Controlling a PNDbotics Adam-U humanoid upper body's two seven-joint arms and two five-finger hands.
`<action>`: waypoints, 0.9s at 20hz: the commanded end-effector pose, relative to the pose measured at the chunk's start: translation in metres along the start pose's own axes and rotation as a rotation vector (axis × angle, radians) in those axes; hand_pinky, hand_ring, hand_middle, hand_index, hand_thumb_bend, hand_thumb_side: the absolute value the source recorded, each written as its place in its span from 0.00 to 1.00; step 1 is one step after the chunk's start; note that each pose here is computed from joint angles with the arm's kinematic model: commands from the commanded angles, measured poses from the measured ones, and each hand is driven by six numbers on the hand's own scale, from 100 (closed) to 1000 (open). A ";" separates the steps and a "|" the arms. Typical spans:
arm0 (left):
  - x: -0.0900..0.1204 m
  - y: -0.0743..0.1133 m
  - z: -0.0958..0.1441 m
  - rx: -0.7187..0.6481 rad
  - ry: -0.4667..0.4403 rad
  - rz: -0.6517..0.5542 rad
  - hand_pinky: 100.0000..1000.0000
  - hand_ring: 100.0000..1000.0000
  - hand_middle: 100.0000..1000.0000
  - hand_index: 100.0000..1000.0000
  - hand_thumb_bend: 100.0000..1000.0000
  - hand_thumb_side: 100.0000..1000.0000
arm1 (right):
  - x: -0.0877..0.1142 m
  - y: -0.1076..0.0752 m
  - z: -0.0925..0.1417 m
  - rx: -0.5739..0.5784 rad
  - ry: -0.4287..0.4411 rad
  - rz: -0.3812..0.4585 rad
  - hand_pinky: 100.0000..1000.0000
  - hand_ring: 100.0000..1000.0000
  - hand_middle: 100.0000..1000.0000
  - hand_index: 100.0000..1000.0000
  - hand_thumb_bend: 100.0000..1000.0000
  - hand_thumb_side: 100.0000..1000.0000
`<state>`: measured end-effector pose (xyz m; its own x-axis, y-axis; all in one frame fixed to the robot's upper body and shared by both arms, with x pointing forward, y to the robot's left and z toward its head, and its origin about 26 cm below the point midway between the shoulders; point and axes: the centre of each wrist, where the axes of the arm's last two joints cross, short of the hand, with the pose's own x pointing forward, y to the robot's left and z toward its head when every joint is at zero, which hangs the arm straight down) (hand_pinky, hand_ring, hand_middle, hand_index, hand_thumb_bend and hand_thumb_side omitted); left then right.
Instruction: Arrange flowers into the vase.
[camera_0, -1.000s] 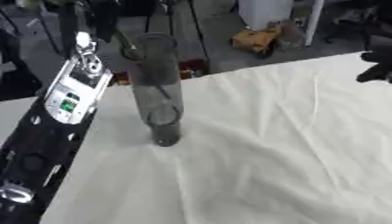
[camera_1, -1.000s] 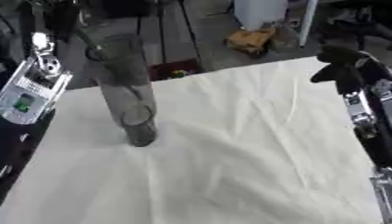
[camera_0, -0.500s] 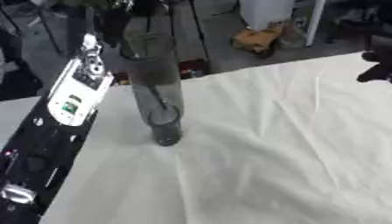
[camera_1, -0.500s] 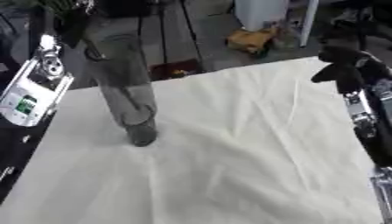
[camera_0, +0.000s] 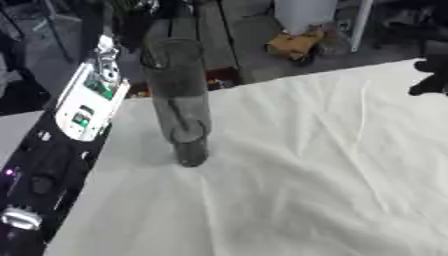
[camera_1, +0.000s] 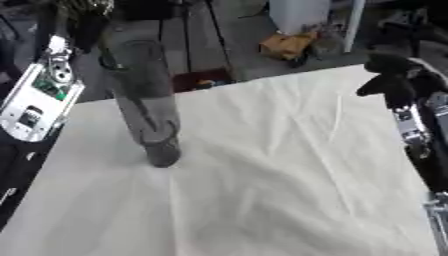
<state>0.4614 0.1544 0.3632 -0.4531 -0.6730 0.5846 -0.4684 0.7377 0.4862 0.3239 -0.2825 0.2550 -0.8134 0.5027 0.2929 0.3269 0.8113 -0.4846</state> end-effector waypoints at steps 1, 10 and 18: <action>0.008 0.017 -0.009 0.013 -0.036 -0.032 0.40 0.69 0.73 0.71 0.00 0.81 | 0.006 -0.007 -0.005 -0.012 -0.028 0.016 0.65 0.82 0.48 0.85 0.07 1.00; 0.003 0.014 -0.007 -0.102 -0.042 -0.095 0.50 0.77 0.84 0.90 0.00 0.92 | 0.006 -0.008 -0.004 -0.018 -0.025 0.017 0.65 0.82 0.48 0.85 0.07 1.00; 0.001 0.018 -0.007 -0.171 -0.061 -0.134 0.55 0.80 0.90 1.00 0.00 1.00 | 0.006 -0.008 -0.003 -0.021 -0.022 0.018 0.65 0.82 0.48 0.85 0.07 1.00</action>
<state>0.4627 0.1552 0.3595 -0.4371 -0.7491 0.4978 -0.3524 0.6519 0.6715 0.3225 -0.2838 0.2547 -0.8100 0.5064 0.2957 0.3322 0.8118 -0.4801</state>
